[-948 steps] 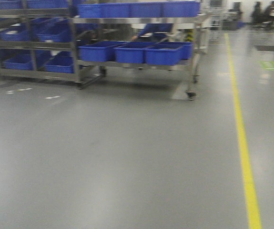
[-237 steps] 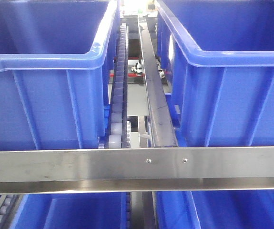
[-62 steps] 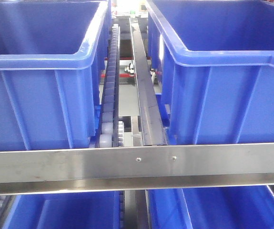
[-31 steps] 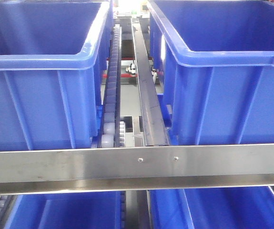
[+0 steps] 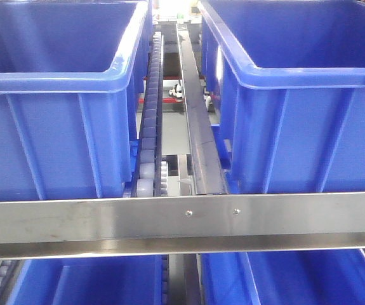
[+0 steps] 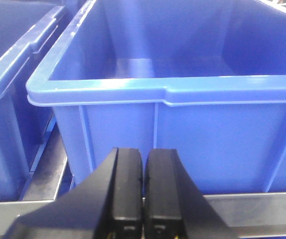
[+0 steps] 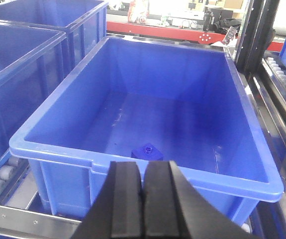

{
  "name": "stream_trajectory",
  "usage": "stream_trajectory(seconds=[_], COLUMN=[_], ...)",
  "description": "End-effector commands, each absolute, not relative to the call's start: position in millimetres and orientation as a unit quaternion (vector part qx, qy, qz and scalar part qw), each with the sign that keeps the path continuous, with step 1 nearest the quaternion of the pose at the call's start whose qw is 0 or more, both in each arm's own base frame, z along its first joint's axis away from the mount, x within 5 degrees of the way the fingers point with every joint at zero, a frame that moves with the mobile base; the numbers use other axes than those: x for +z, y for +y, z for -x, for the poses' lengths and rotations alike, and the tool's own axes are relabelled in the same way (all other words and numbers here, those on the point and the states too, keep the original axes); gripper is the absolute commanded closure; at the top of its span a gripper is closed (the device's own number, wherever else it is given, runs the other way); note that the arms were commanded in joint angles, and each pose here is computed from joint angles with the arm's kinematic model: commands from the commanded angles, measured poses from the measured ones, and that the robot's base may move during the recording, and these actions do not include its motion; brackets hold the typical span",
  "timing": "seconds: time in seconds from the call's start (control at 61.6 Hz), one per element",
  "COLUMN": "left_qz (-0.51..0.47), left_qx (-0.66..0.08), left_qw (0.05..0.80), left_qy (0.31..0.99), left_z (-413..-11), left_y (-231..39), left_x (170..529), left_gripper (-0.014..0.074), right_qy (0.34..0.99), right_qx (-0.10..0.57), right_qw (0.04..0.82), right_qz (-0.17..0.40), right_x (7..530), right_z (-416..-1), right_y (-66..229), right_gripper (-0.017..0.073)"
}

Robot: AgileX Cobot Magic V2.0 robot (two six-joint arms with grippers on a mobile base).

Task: Pick and sort blue part to right shelf

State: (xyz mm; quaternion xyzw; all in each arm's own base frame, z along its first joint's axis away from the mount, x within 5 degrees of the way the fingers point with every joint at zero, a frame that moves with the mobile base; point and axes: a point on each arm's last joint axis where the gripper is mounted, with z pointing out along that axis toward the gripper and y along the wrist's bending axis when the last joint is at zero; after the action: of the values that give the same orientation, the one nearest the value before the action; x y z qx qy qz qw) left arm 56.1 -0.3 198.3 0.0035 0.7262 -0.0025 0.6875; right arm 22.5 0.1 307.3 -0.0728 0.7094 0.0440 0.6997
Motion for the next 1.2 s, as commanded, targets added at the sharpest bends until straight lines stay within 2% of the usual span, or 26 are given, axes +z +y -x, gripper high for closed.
stream_trajectory(seconds=[0.0,0.828,1.072,1.186], left_qz=[0.004,0.004,0.004,0.004], left_qx=[-0.011,-0.011,-0.011,-0.011], left_qw=[0.718,0.718,0.718,0.718], left_qy=[0.696,0.696,0.696,0.696], left_z=[-56,-56,-56,-56], left_y=[-1,-1,-1,-1], left_x=[200,200,200,200], left_gripper=[0.0469,0.0469,0.0469,0.0469], right_qy=[0.673,0.679,0.675,0.656], right_qx=[0.041,0.048,0.025,0.010], right_qw=[0.734,0.729,0.737,0.754], right_qz=[0.078,0.072,-0.024,-0.039], right_x=[323,314,265,239], right_z=[-22,-26,-49,-55], right_y=[0,2,0,-3], right_gripper=[0.0500,0.0500,0.0500,0.0500])
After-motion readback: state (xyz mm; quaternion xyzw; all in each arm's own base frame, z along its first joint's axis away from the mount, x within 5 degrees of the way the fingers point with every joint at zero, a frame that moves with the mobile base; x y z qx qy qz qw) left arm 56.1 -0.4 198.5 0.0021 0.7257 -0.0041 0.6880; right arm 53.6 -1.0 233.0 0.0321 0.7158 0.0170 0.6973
